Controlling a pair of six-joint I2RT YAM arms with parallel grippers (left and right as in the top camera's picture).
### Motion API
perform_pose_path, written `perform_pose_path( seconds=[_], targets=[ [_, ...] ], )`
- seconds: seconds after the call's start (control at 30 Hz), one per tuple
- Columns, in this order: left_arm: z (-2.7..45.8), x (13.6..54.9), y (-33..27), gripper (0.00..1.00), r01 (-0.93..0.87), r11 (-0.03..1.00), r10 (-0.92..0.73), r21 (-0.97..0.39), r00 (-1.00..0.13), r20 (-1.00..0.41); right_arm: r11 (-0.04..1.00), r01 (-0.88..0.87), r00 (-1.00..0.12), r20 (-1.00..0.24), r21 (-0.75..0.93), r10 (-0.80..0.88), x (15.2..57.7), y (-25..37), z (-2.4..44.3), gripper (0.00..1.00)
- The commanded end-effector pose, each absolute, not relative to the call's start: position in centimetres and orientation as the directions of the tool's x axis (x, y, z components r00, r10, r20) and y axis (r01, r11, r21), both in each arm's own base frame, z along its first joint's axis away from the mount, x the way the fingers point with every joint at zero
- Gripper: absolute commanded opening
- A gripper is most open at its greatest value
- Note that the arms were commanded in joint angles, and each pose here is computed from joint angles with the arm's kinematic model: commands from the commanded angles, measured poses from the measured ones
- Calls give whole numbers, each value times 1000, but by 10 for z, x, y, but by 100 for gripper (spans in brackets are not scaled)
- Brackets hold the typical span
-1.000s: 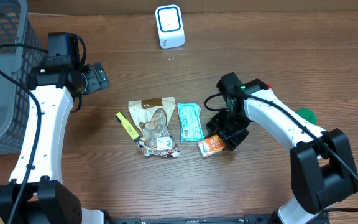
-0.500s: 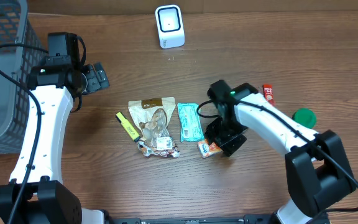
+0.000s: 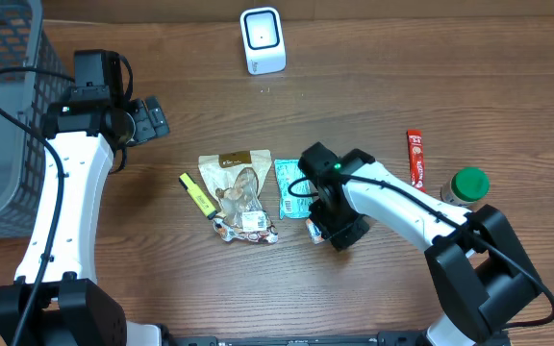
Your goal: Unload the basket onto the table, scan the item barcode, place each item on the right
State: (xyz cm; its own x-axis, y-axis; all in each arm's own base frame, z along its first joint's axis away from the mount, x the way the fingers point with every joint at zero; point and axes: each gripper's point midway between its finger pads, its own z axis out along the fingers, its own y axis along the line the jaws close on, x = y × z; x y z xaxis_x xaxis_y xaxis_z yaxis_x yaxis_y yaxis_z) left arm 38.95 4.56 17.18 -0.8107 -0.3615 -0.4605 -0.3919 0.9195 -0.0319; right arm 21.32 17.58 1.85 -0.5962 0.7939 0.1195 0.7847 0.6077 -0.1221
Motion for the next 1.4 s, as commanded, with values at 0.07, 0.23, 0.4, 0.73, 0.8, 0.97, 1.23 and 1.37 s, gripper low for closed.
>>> perform_pose_path(
  seconds=[0.07,0.23,0.4,0.73,0.8,0.97,1.23,1.37],
  targets=[
    [181,391,46,100,-400,916,-367,-37,-795,-483,568,807,-581,-51,-161,812,221,140,9,44],
    [181,391,46,100,-400,916,-367,-37,-795,-483,673,714,-701,-185,-196,689,250,101,15,44],
    [181,391,46,100,-400,916,-367,-37,-795,-483,780,604,-789,-254,-161,559,288,85,17,38],
    [181,391,46,100,-400,916,-367,-37,-795,-483,755,653,-753,-172,-70,635,314,75,62,47],
    [181,391,46,100,-400,916,-367,-37,-795,-483,743,668,-741,-124,-44,660,312,76,59,48],
    [181,391,46,100,-400,916,-367,-37,-795,-483,724,686,-728,-84,-79,681,298,66,46,15],
    [181,391,46,100,-400,916,-367,-37,-795,-483,746,660,-752,-71,-89,656,287,63,25,18],
    [181,391,46,100,-400,916,-367,-37,-795,-483,810,585,-811,-40,-35,584,292,74,24,18]
  ],
)
